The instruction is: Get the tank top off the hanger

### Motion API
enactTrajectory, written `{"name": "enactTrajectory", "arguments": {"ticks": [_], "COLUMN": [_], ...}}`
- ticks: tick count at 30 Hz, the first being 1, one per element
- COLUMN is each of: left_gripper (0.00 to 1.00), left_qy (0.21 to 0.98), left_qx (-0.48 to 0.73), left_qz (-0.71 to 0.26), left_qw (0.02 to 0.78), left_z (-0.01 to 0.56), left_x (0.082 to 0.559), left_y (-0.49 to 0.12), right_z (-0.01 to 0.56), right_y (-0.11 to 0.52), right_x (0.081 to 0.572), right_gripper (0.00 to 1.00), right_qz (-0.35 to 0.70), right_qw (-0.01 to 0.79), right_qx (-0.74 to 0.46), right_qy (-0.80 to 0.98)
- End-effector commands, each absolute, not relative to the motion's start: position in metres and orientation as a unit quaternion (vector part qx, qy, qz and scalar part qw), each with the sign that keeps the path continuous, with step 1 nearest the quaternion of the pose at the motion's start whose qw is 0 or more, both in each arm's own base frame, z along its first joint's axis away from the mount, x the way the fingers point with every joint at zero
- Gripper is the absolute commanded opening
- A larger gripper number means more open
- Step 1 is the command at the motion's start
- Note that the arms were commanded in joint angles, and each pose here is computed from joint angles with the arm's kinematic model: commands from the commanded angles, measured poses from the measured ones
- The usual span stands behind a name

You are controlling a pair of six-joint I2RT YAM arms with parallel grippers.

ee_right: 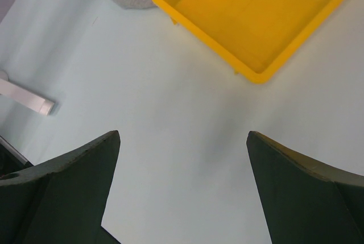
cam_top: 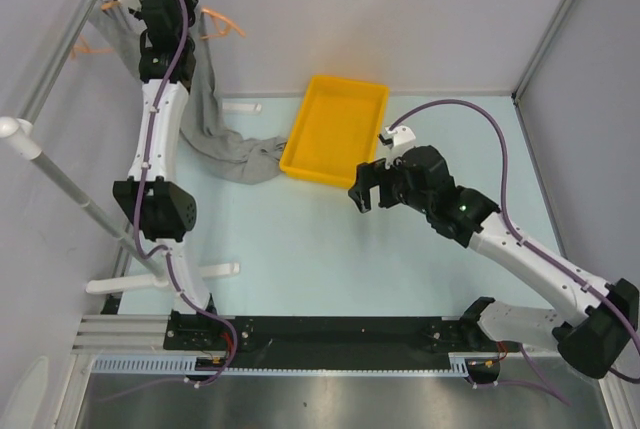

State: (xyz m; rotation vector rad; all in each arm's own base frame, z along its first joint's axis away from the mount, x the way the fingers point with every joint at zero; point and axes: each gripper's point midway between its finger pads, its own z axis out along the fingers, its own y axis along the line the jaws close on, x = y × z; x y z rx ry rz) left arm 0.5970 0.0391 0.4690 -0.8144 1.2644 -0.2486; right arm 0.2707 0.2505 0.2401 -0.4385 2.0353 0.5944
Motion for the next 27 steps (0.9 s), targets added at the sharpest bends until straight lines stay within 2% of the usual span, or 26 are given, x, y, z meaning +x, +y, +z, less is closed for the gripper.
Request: {"name": "enactTrajectory", "arguments": {"ticks": [1,2,5,15,20,22,26,27], "left_gripper": [0.45,0.35,0.19,0.07,0.05,0.0,0.0,0.0], "left_qy": [0.513,0.507,0.484,0.447,0.472,0.481,0.514,0.535], "left_qx": [-0.349,-0.346,-0.333,-0.286,-0.228,-0.222,-0.201,-0.202], "left_qz": [-0.138,-0.142,-0.154,-0.207,-0.242,-0.244,-0.282,-0.284], "left_qw": [0.772,0.777,0.794,0.822,0.816,0.812,0.785,0.77], "left_z": [0.521,0.528,0.558,0.628,0.627,0.627,0.615,0.595], "left_x": [0.589,0.586,0.571,0.51,0.503,0.499,0.486,0.489], "left_y": [0.041,0.04,0.038,0.006,-0.041,-0.047,-0.07,-0.075], "right_z": [0.253,0.253,0.257,0.272,0.27,0.271,0.273,0.272], "right_y": [0.236,0.234,0.231,0.237,0.238,0.239,0.233,0.233], "right_x": [0.261,0.259,0.255,0.245,0.24,0.235,0.23,0.228], "right_gripper": [1.0,1.0,1.0,1.0,1.0,1.0,1.0,1.0], "right_qz": [0.236,0.234,0.237,0.263,0.268,0.273,0.268,0.268], "right_qw": [0.485,0.484,0.486,0.495,0.492,0.488,0.488,0.485], "right_qx": [-0.163,-0.161,-0.156,-0.157,-0.153,-0.155,-0.149,-0.15], "right_qy": [0.826,0.828,0.826,0.813,0.814,0.815,0.818,0.819]}}
